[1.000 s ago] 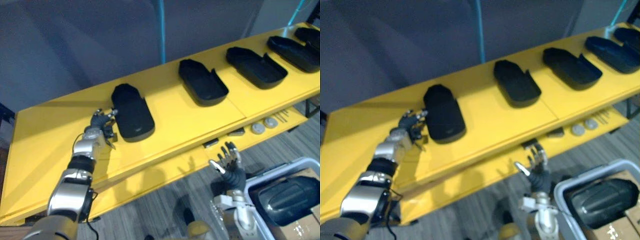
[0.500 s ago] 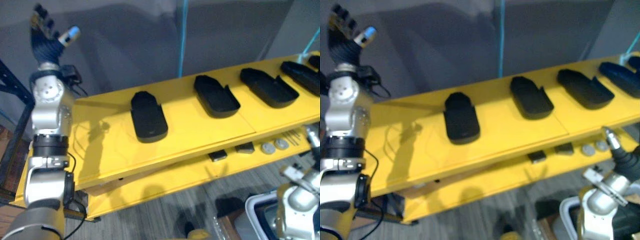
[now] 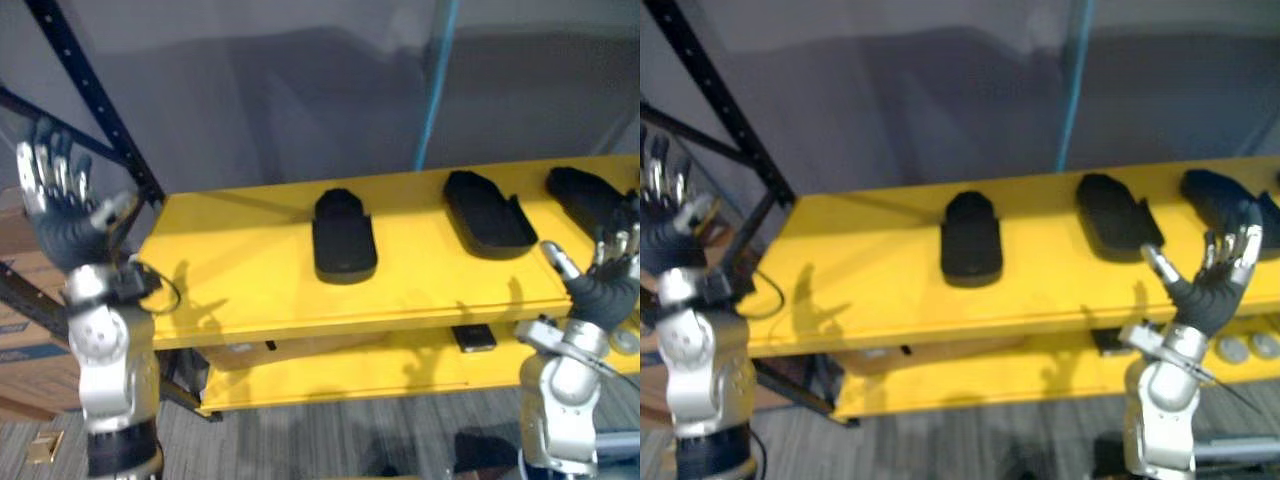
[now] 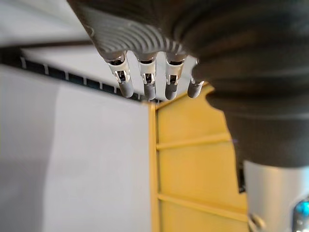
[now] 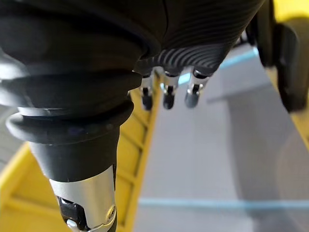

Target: Walk over and take plastic housings, then place them on the shelf

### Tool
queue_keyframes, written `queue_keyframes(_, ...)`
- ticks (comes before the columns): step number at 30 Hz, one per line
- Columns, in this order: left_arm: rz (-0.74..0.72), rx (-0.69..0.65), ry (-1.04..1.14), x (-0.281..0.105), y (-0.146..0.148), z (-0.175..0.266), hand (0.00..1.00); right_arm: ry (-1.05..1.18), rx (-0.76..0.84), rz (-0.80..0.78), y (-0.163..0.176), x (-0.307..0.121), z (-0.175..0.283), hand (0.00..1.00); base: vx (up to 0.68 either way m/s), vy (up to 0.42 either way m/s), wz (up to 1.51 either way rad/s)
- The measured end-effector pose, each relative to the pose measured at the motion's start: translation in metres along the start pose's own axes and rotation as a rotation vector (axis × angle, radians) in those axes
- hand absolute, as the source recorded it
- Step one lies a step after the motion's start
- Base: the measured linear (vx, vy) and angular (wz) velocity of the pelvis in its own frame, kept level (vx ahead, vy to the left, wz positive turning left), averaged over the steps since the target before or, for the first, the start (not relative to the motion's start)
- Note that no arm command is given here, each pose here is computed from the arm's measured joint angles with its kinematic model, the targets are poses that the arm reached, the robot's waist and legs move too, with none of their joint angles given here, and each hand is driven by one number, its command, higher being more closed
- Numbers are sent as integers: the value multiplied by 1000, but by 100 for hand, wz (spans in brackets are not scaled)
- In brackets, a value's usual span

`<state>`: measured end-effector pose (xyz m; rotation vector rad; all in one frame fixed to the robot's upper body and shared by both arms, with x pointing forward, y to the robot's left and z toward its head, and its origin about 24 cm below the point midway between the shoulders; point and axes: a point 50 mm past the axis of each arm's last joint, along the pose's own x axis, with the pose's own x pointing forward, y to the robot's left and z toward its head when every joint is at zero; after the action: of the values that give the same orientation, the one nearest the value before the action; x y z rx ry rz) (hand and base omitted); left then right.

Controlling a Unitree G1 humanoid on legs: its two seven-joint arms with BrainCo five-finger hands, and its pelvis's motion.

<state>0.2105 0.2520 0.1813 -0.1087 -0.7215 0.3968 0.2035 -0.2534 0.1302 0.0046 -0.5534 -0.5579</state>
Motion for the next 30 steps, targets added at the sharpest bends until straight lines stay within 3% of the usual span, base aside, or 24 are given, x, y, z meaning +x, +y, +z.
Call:
queue_keyframes(1, -10, 44, -28, -19, 12, 6, 0, 86, 10, -30, -10, -4, -8, 0, 5, -2, 8)
queue_keyframes(7, 10, 29, -12, -24, 12, 4, 0, 95, 16, -33, -10, -6, -9, 0, 0, 0, 0)
queue_keyframes(12, -50, -37, 92, -46, -4, -6, 0, 177, 74, -47, -16, -24, -18, 0, 0, 0, 0)
queue_keyframes(13, -81, -65, 124, -51, -11, -10, 100, 181, 84, -46, -16, -26, -19, 0, 0, 0, 0)
queue_keyframes(19, -535, -254, 374, -83, -81, -41, 100, 186, 153, 18, -8, -33, -20, 0, 15, 10, -5)
queue_keyframes(30, -902, -264, 528, -101, -112, -58, 100, 183, 174, 31, -7, -30, -20, 0, 14, 11, -6)
